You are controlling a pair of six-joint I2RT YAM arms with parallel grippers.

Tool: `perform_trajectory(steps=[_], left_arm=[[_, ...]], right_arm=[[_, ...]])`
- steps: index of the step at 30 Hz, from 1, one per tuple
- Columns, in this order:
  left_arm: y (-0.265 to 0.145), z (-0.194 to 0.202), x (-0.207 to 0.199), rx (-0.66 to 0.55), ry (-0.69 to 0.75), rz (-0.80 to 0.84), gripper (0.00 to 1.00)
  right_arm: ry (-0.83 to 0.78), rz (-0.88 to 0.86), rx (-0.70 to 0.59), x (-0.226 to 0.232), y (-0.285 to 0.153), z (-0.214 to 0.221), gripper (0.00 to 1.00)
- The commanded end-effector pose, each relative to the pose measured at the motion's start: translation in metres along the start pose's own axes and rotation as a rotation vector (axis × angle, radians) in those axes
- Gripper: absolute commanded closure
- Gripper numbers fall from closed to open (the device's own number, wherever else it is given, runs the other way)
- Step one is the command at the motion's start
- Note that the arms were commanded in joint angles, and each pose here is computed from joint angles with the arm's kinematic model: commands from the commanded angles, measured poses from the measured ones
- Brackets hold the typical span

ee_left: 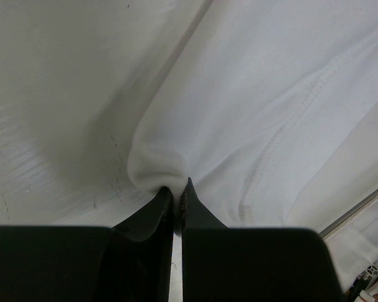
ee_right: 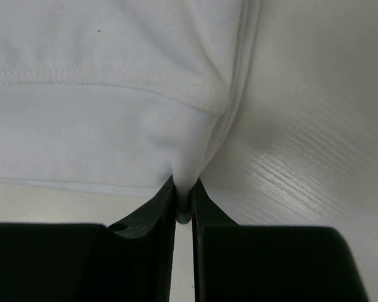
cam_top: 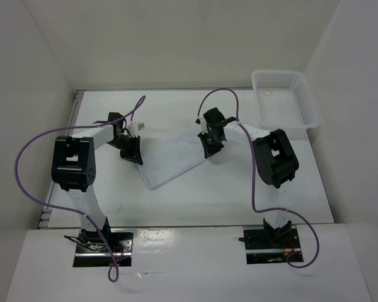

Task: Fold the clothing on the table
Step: Fold the skirt

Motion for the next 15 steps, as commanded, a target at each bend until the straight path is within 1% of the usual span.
perform_trajectory(steps=[1,2,6,10,14,15], left_arm=[[-0.001,0.001,0.001,-0.003,0.002,0.024,1.00],[0.002,0.002,0.002,0.004,-0.003,0.026,1.00],[0.005,0.001,0.004,0.012,-0.007,0.027,1.00],[0.007,-0.001,0.005,0.013,-0.008,0.027,1.00],[0.009,-0.004,0.010,0.019,-0.009,0.006,1.00],[0.012,-0.003,0.011,0.028,-0.014,0.008,1.00]], right_arm=[[-0.009,0.011,0.054,0.000,0.021,0.008,0.97],[-0.009,0.022,0.053,-0.001,0.021,0.008,1.00],[-0.014,0.078,0.024,-0.005,0.013,0.004,1.00],[-0.032,0.159,-0.049,-0.007,-0.013,-0.011,1.00],[-0.068,0.188,-0.149,0.001,-0.044,-0.035,1.00],[-0.077,0.201,-0.148,0.000,-0.047,-0.037,1.00]])
Point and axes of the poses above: each gripper's point midway between its finger pads, its own y axis out along the fingers, its own x axis along the line the jaws close on, z = x × y, the point moved 9 cm from there along -y, back along the fingers, and after that the axes turned 3 degrees about y, right-handed, at the moved point
